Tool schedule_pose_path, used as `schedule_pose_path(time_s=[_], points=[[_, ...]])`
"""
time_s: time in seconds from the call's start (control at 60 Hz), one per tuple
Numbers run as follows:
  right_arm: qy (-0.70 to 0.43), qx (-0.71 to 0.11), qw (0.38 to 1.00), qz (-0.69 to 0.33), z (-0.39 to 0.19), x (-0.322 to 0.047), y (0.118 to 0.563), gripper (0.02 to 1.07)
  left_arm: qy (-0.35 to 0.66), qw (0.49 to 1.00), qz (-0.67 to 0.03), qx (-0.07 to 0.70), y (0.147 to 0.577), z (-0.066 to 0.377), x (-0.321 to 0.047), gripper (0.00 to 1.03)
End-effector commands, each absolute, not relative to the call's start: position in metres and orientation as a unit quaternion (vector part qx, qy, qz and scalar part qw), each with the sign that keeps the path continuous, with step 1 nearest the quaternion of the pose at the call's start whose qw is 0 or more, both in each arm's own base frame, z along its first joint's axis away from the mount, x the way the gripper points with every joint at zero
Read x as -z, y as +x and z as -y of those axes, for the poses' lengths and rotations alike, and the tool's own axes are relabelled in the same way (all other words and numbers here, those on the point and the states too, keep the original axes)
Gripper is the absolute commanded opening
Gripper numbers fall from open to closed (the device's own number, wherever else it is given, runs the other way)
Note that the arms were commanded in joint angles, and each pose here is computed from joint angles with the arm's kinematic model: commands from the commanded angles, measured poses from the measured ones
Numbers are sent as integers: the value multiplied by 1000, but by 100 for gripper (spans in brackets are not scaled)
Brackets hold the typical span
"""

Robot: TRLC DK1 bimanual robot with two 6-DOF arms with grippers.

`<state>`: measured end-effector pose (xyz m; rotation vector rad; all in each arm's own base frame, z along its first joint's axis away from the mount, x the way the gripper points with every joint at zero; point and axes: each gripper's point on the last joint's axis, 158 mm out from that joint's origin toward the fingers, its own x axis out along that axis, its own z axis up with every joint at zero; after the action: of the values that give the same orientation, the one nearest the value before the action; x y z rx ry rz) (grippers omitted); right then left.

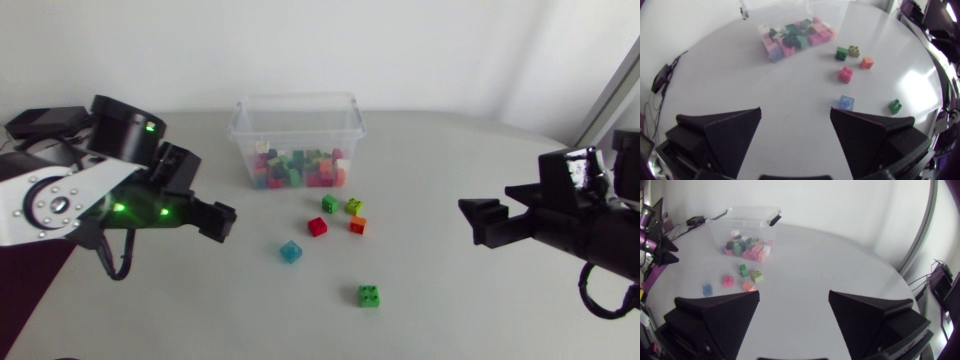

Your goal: Place the duplo bricks in the container

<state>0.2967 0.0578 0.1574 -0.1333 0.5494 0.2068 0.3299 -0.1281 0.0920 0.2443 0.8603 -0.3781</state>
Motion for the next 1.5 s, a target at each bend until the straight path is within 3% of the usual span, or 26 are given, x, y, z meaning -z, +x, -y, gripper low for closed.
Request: schedule_pose_path(time_s=[0.0, 0.283, 0.45, 0.683, 0.95, 1.25, 1.483], points=[[-75, -113, 949, -284, -64, -159, 298, 102, 164, 866, -422, 213, 336, 145, -85, 96], [-126, -142, 915, -356, -70, -135, 293, 102, 231, 782, -517, 260, 337, 180, -39, 96], [-224, -197, 871, -391, -79, -116, 287, 102, 247, 749, -551, 271, 343, 199, -27, 93], [-264, -259, 824, -429, -95, -88, 274, 102, 271, 703, -593, 285, 337, 221, -11, 91], [-289, -341, 796, -408, -135, -90, 254, 100, 283, 676, -617, 289, 329, 228, 3, 87], [-310, -376, 769, -414, -153, -78, 246, 99, 290, 662, -624, 296, 327, 239, 17, 81], [-318, -383, 755, -427, -153, -66, 244, 99, 283, 650, -635, 306, 318, 243, 26, 68]])
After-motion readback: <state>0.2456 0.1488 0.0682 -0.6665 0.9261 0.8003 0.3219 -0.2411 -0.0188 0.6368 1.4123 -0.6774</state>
